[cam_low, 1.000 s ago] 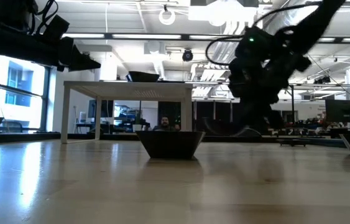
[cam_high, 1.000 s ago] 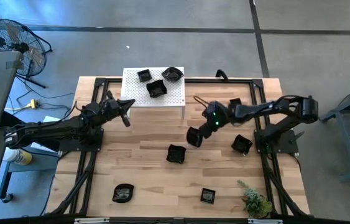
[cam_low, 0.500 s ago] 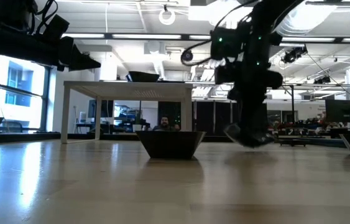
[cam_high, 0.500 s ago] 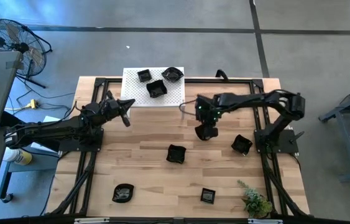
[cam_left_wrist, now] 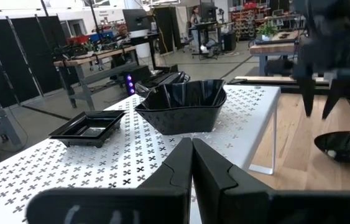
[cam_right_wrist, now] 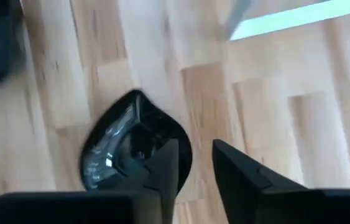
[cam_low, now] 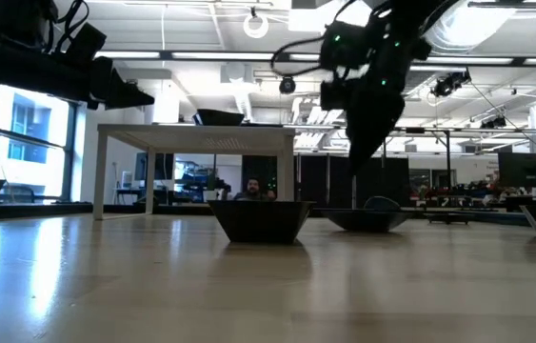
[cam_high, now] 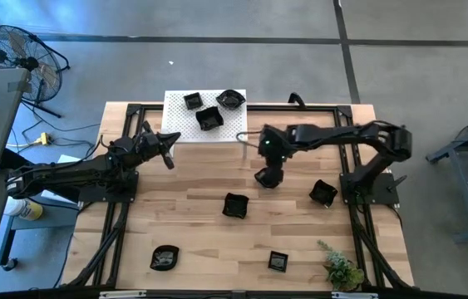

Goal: Pick & Place Mini shaped plates
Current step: Stack the black leaf-shaped plate on top of the black leaf-shaped plates on the shelf

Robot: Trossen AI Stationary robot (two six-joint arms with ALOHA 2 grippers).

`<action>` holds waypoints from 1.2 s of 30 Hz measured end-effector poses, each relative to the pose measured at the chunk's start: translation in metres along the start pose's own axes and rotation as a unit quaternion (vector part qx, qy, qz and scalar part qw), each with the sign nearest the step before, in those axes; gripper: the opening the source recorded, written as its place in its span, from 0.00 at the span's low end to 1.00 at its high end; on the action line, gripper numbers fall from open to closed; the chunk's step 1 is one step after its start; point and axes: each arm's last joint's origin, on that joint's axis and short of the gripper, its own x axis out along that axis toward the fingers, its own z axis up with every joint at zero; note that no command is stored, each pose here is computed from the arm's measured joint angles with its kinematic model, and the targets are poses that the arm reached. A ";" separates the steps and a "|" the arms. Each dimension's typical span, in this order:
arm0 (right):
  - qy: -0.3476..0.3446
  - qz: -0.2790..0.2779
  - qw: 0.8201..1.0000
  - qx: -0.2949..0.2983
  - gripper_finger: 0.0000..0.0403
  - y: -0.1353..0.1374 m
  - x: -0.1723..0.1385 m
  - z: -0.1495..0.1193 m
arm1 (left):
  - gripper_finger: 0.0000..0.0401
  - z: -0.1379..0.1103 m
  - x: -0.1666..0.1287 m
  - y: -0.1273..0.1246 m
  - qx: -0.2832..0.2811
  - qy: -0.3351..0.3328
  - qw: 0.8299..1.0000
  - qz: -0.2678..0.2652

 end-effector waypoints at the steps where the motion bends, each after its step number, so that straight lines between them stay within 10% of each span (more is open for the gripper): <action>1: -0.009 0.004 1.000 0.022 0.27 0.000 -0.005 -0.003 | 0.01 0.000 0.000 0.000 0.000 0.000 1.000 0.000; 14: -0.152 0.065 0.938 0.304 0.29 -0.001 0.012 -0.102 | 0.01 0.000 0.000 0.000 0.000 0.000 1.000 0.000; 36: -0.130 0.100 0.924 0.345 0.22 0.000 0.043 -0.119 | 0.01 0.000 0.000 0.000 0.000 0.000 1.000 0.000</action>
